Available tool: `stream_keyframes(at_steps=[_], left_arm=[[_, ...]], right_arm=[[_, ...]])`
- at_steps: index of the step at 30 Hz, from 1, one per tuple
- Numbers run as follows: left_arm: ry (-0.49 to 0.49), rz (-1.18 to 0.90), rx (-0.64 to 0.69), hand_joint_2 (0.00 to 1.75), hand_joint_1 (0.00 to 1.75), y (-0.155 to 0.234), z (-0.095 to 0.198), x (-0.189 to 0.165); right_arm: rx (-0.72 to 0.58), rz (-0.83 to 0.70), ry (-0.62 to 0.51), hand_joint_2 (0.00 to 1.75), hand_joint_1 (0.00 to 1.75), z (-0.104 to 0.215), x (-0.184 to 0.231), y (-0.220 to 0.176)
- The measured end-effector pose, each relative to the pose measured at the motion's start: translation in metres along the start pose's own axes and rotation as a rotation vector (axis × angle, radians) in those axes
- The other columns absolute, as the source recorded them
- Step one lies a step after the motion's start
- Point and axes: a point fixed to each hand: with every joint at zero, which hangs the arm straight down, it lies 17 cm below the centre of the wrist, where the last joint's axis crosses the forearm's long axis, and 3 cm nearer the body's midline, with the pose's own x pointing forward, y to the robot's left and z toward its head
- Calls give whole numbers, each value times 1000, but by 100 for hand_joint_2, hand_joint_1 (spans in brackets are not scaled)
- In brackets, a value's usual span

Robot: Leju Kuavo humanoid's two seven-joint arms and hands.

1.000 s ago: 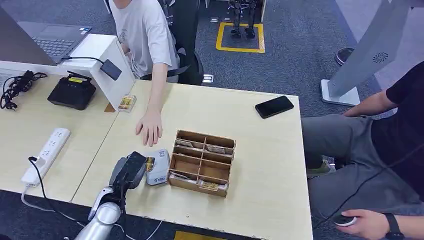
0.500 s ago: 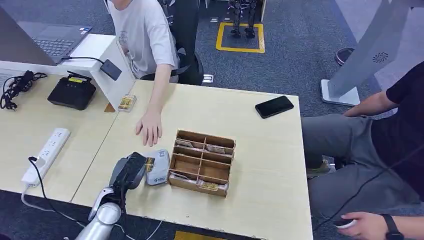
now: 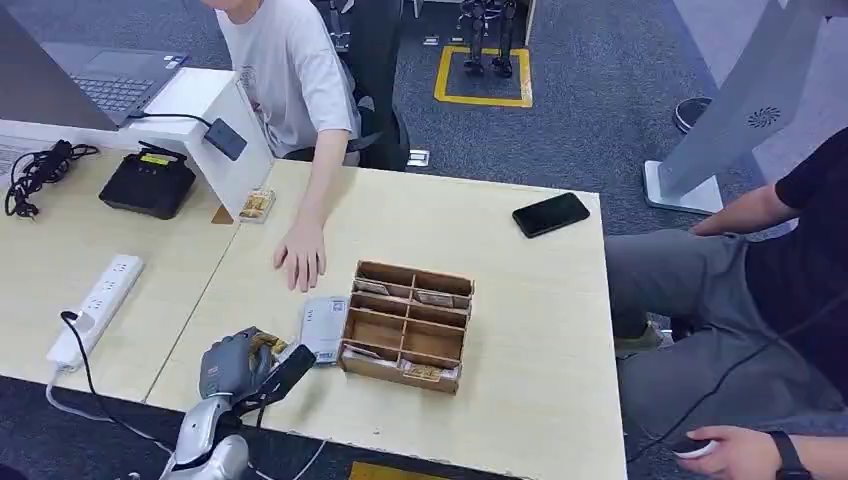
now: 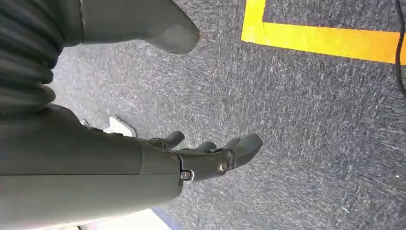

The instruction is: Pass the card to the sensor for recognition and then transmit it.

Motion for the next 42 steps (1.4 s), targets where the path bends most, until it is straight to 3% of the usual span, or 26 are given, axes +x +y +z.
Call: stream_keyframes(at_steps=[17,21,26,38,42], left_arm=[[22,6,-21,175,175,-8,2,-8],[10,193,-74,175,175,-17,4,1],[-91,810,-73,175,175,13,9,45],[-166,884,-14,175,175,49,9,65],[-173,1028,33,175,175,68,5,66]], right_arm=[[2,-6,-4,175,0,0,3,1],[0,-10,-3,175,0,0,3,1],[-14,-15,-14,175,0,0,4,-2],[-13,-4,-18,175,0,0,4,-1],[-18,1,-21,175,0,0,4,-2]])
